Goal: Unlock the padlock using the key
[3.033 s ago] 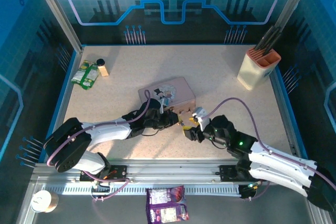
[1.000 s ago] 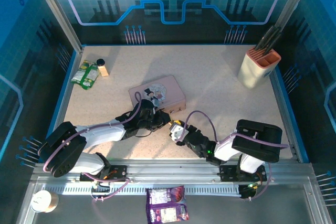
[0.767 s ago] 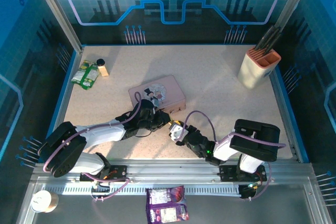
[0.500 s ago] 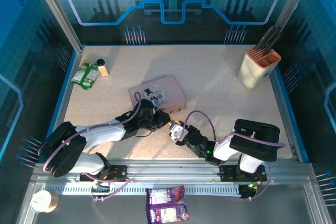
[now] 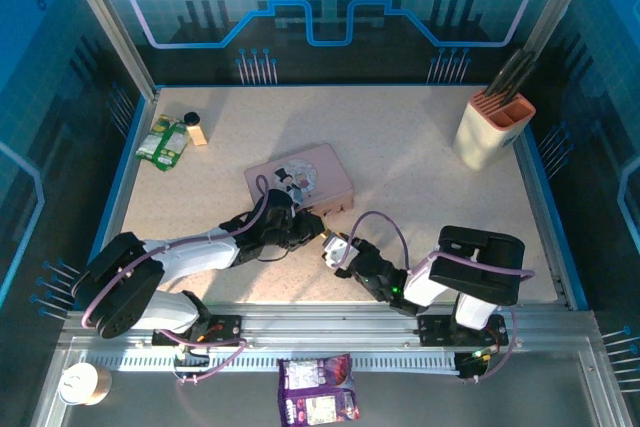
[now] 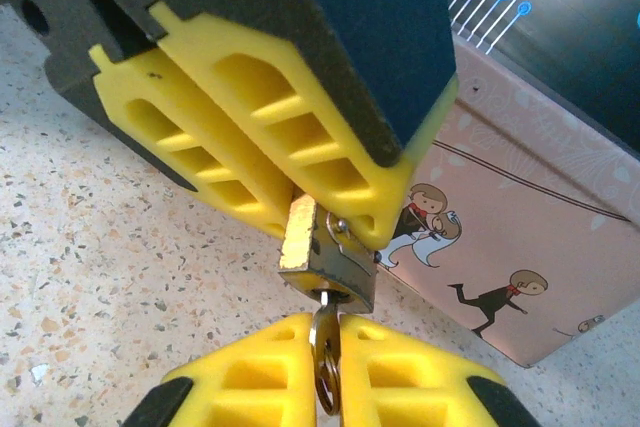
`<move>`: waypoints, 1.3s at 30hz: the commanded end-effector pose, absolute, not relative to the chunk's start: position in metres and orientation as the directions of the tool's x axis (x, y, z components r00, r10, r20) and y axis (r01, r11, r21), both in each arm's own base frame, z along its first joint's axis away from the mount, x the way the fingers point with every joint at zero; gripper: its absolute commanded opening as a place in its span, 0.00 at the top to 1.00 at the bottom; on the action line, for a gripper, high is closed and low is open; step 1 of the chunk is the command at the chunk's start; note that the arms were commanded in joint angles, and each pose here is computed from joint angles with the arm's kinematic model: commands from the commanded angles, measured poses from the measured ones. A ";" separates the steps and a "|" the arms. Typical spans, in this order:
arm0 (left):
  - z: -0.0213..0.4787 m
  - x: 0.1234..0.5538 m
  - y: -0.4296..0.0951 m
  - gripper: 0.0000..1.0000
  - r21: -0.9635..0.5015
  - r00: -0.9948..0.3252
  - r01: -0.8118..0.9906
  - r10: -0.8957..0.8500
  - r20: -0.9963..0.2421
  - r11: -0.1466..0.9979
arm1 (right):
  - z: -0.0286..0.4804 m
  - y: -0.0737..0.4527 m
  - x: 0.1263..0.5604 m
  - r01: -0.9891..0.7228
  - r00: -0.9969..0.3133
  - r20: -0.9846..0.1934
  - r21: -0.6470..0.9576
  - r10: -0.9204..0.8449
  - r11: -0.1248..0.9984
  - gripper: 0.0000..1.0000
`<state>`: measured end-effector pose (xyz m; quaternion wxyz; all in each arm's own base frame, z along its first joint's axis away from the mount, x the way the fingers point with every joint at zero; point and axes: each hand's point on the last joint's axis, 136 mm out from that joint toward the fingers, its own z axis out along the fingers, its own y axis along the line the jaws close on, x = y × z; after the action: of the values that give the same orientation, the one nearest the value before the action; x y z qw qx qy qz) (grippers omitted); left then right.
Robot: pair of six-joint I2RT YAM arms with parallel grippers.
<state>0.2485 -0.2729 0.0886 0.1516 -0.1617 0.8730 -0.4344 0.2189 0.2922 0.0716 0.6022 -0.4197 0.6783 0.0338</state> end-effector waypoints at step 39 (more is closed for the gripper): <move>0.065 0.278 -0.283 0.72 -0.757 -0.897 -0.176 -0.419 -0.140 0.630 | 0.055 0.315 0.204 -0.613 -0.584 -0.810 0.393 -0.058 0.685 1.00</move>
<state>0.2661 -0.2776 0.0569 0.1457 -0.1523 0.8980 -0.3861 0.2133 0.3040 0.0449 0.4234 -0.2094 0.8336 0.2862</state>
